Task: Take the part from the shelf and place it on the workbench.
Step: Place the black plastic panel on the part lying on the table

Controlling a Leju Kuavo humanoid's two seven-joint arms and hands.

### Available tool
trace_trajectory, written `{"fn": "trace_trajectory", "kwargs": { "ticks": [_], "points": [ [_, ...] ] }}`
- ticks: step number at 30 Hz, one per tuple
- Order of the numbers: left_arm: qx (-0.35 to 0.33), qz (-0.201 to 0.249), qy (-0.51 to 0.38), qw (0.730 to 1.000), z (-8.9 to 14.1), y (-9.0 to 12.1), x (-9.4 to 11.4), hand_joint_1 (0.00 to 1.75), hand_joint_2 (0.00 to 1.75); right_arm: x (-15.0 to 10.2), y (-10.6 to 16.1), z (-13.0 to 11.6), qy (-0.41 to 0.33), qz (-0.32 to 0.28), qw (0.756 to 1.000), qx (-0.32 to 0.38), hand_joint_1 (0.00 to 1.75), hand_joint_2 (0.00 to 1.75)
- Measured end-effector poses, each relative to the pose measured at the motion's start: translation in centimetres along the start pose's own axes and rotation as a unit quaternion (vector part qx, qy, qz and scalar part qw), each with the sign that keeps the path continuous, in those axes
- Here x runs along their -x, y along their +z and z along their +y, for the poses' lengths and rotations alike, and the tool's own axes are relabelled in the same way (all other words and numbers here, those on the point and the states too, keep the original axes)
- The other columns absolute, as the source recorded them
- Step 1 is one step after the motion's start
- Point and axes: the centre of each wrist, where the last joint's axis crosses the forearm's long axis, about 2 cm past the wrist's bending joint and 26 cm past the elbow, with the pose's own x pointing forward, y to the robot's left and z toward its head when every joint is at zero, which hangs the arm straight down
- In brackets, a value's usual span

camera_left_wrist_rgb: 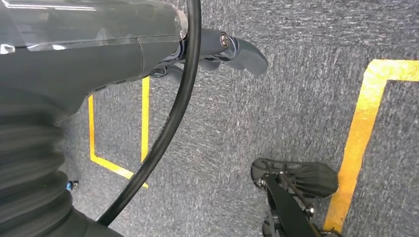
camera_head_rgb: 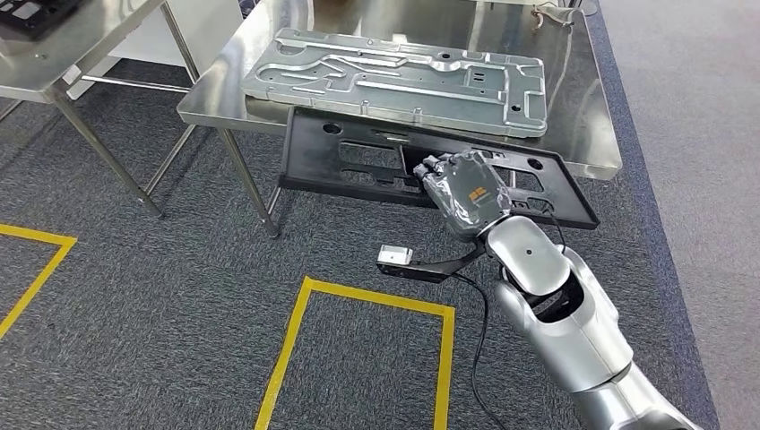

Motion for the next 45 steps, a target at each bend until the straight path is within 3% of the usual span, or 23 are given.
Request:
{"fn": "trace_trajectory", "kwargs": {
  "ticks": [22, 34, 45],
  "points": [
    [0.013, -0.006, -0.001, 1.000, -0.6, 0.0, 0.0, 0.00, 1.75, -1.5, -0.5, 0.5, -0.006, -0.025, 1.000, -0.013, 1.75, 1.75],
    [0.013, 0.000, -0.005, 1.000, -0.4, 0.2, 1.0, 0.00, 1.75, -4.1, 1.0, 1.4, -0.021, -0.033, 0.999, -0.026, 1.75, 1.75],
    [0.009, -0.006, -0.012, 1.000, 0.5, 0.1, 0.7, 0.00, 1.75, -4.9, -0.6, 0.1, -0.021, -0.034, 0.999, -0.009, 1.75, 1.75]
  ]
}}
